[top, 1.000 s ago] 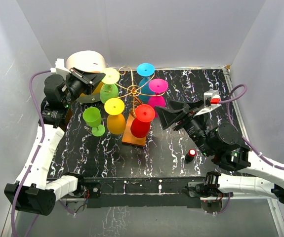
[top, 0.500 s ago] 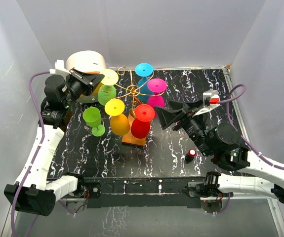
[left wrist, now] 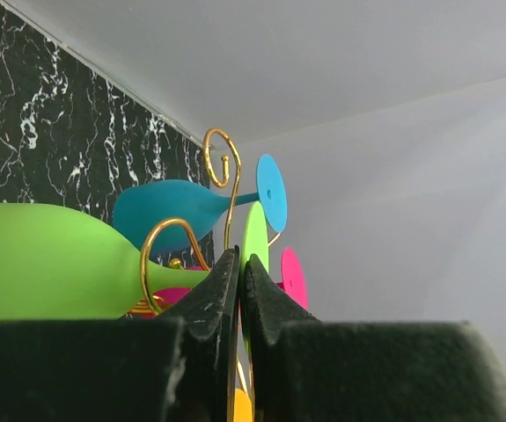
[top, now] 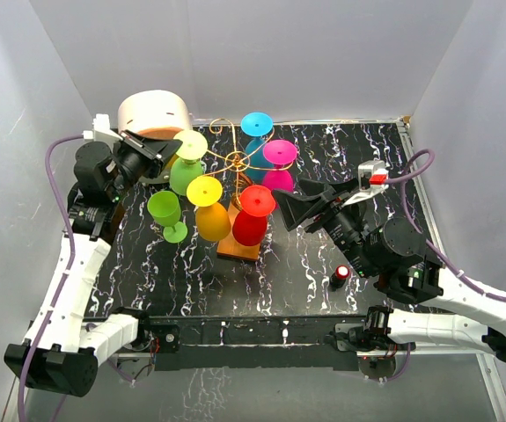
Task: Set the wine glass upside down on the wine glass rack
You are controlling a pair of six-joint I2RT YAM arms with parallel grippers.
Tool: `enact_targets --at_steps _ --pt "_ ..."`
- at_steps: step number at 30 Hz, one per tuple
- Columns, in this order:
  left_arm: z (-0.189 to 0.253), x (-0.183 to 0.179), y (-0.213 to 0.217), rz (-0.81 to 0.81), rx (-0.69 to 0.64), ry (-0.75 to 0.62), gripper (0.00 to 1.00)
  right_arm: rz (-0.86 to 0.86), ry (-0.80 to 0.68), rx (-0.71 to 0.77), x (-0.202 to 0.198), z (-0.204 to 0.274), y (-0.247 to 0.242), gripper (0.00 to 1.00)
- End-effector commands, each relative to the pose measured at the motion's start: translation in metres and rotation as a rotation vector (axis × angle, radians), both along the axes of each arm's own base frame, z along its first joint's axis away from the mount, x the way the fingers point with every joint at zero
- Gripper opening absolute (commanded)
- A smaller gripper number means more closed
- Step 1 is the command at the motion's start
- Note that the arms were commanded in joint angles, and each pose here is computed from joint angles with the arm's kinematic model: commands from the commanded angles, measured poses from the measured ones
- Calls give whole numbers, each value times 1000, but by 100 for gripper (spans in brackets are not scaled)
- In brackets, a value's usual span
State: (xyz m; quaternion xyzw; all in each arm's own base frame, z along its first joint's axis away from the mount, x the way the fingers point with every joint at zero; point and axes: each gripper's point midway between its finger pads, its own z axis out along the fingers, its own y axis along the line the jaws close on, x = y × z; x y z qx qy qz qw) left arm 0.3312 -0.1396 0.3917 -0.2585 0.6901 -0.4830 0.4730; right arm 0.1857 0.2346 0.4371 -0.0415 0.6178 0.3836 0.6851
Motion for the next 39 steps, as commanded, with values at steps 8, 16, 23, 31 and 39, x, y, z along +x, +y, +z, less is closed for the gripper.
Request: enact_targets --at_steps 8,16,23,31,39 --pt "-3 -20 -14 -101 -90 1 0 23 -12 60 -4 15 -1 73" --pt "-6 -23 -17 -122 -101 20 0 26 -14 70 -4 13 1 74" --pt "-17 -24 -17 -121 -100 55 7 33 -14 71 -4 13 3 74" --pt "-36 -24 -11 -89 -39 113 13 35 -15 72 -4 15 5 74" --pt "-36 -30 -3 -59 18 127 25 37 -20 74 -5 16 5 74"
